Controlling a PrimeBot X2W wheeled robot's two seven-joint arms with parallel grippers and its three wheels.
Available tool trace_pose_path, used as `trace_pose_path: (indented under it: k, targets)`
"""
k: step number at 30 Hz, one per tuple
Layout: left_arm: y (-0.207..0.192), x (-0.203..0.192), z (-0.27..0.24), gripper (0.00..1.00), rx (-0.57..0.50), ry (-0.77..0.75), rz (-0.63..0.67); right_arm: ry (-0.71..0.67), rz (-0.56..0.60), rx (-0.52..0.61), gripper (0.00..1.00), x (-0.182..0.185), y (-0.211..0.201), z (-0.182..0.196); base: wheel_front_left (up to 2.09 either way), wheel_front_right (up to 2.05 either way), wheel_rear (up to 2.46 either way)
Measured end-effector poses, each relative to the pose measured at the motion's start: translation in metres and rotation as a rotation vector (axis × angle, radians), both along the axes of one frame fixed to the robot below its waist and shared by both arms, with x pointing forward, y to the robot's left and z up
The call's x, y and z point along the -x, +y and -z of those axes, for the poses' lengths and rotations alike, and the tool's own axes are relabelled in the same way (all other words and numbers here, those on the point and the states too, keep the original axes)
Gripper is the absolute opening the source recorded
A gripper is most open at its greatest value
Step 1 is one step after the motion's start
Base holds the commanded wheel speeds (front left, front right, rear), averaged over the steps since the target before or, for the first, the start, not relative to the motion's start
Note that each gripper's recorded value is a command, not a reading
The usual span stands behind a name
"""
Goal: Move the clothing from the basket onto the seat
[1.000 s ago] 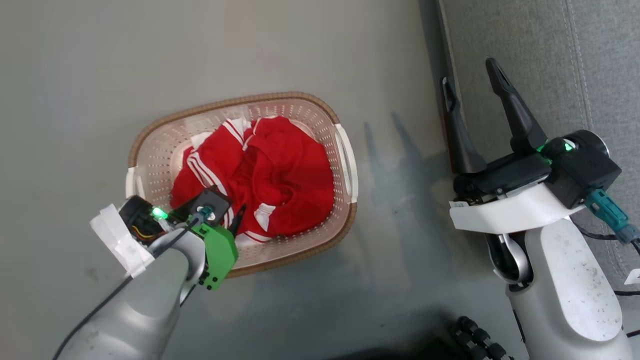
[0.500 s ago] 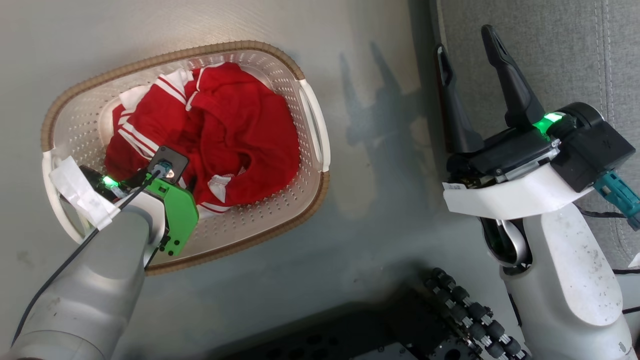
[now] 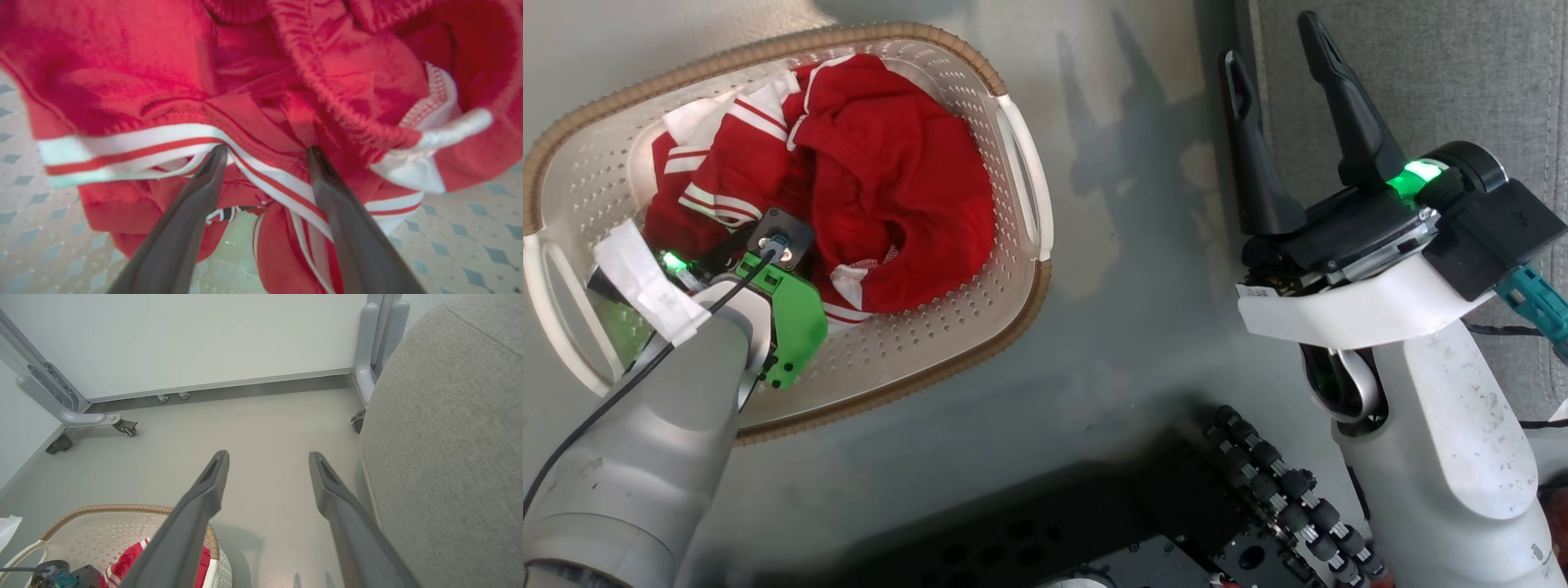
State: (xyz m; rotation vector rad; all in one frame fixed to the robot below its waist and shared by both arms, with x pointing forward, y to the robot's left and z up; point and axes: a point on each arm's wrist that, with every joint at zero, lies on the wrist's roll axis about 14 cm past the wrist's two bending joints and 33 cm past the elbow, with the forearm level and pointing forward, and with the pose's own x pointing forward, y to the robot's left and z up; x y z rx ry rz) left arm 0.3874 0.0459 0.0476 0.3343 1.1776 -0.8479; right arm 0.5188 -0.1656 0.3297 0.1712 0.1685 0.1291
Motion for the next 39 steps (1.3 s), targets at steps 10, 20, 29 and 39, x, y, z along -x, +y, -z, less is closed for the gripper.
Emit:
trace_pose_path:
  k: [10,20,29,39]
  targets:
    - [0.007,-0.009,0.009,0.86,-0.053,-0.068,0.052,0.022,0.0,-0.005,1.0,0.001,0.0,0.011,0.0,0.0,0.0]
    - [0.003,-0.021,-0.002,0.0,-0.03,-0.13,0.021,0.008,0.007,-0.014,1.0,0.0,0.0,0.003,0.0,0.0,0.0]
    - [-0.011,-0.04,-0.048,0.0,0.059,-0.243,-0.08,-0.045,-0.009,-0.002,1.0,0.002,0.006,-0.028,0.0,0.0,0.0]
    - [-0.011,-0.053,-0.117,0.0,0.126,-0.354,-0.211,-0.106,-0.038,0.02,1.0,0.018,0.018,-0.071,0.0,0.0,0.0]
